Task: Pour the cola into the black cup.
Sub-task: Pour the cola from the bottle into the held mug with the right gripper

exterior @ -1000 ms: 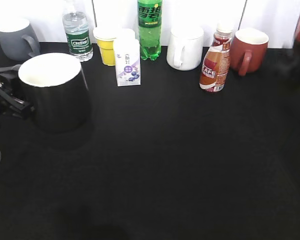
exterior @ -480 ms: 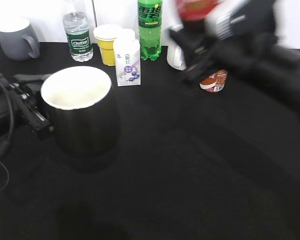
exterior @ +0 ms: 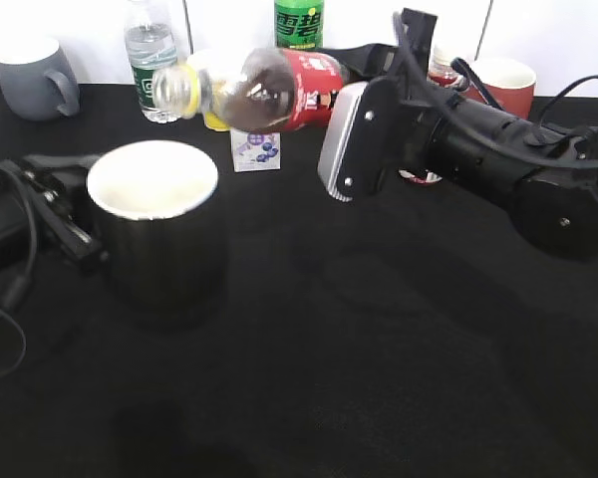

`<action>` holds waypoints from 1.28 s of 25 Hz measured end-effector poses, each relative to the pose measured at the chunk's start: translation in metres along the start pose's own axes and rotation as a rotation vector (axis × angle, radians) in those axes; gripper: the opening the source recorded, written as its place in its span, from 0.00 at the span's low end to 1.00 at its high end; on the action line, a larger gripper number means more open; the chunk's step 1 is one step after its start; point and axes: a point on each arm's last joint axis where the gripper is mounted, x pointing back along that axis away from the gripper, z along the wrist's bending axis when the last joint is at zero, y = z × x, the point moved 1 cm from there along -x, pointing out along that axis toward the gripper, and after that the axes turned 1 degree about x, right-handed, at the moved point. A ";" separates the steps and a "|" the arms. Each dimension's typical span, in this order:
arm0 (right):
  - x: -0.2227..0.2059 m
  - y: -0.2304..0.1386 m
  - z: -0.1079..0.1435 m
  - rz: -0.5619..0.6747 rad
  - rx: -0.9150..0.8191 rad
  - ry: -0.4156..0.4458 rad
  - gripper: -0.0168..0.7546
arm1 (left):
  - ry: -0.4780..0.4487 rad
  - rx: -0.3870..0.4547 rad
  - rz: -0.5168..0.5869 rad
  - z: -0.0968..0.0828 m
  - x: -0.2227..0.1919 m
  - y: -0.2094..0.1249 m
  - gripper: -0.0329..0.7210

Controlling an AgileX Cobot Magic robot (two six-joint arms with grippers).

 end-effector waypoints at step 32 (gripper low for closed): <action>0.000 0.001 -0.009 0.012 0.371 -0.093 0.54 | -0.008 -0.047 0.002 -0.001 0.000 0.000 0.10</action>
